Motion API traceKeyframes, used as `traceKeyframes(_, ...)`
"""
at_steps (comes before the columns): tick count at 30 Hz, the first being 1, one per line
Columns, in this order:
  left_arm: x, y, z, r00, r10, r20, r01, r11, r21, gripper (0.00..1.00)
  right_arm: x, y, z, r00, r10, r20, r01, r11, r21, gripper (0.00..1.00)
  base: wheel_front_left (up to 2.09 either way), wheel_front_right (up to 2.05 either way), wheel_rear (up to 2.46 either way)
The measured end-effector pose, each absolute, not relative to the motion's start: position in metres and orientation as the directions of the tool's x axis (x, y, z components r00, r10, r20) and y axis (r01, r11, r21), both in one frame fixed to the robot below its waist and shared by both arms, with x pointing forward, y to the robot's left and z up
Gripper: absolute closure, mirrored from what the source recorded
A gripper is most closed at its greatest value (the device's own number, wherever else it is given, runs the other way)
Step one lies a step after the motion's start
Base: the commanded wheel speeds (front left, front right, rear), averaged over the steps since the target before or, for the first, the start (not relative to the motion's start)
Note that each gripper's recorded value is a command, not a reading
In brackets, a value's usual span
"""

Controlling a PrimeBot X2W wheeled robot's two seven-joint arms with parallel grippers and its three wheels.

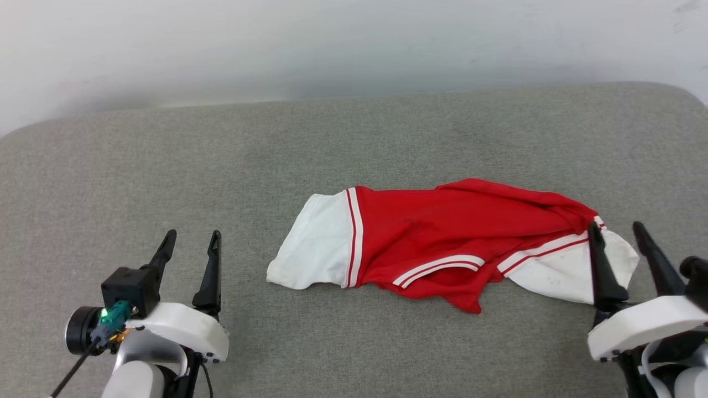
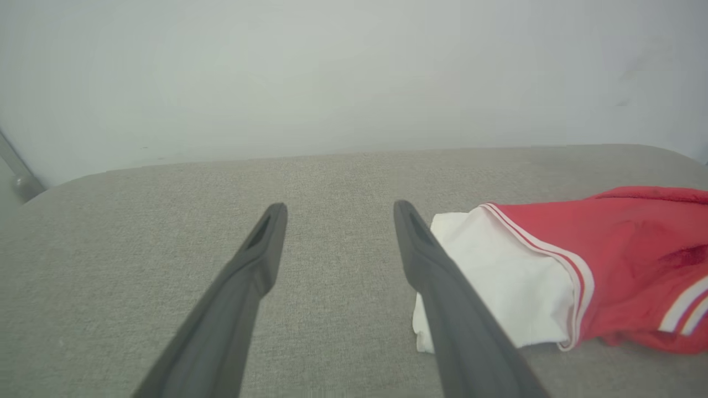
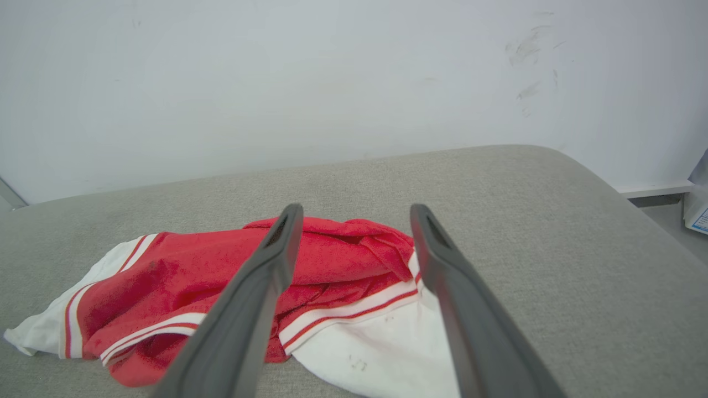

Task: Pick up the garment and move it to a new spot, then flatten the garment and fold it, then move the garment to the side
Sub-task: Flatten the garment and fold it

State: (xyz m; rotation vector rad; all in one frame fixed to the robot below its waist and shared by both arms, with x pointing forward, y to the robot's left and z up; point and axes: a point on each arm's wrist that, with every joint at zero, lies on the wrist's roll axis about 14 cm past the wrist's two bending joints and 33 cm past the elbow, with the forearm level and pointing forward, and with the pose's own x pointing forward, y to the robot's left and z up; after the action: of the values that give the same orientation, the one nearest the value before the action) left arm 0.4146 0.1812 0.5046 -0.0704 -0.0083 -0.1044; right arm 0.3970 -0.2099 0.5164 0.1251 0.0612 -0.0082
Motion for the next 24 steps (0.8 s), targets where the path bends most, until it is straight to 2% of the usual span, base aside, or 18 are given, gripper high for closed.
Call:
traceKeyframes(5, 0.423, 0.165, 0.507, 0.979, -0.192, -0.069, 0.189, 0.98, -0.058, 0.0, 0.383, -0.199, 0.523, 0.999, 0.025, -0.048, -0.019, 0.993, 0.114, 0.0, 0.0, 0.0, 0.0)
traceKeyframes(10, 0.43, 0.139, 0.486, 0.915, -0.304, -0.267, 0.291, 0.953, -0.087, 0.0, 0.373, -0.197, 0.525, 0.998, 0.028, -0.054, -0.022, 0.993, 0.115, 0.0, 0.0, 0.0, 0.0)
traceKeyframes(18, 0.427, 0.121, 0.419, 0.715, -0.387, -0.582, 0.357, 0.918, -0.172, 0.0, 0.374, -0.208, 0.505, 0.994, -0.007, -0.113, 0.023, 0.989, 0.144, 0.0, 0.0, 0.0, 0.0)
traceKeyframes(24, 0.424, 0.119, 0.38, 0.572, -0.391, -0.721, 0.375, 0.907, -0.194, 0.0, 0.378, -0.215, 0.485, 0.987, -0.029, -0.155, 0.056, 0.983, 0.174, 0.0, 0.0, 0.0, 0.0)
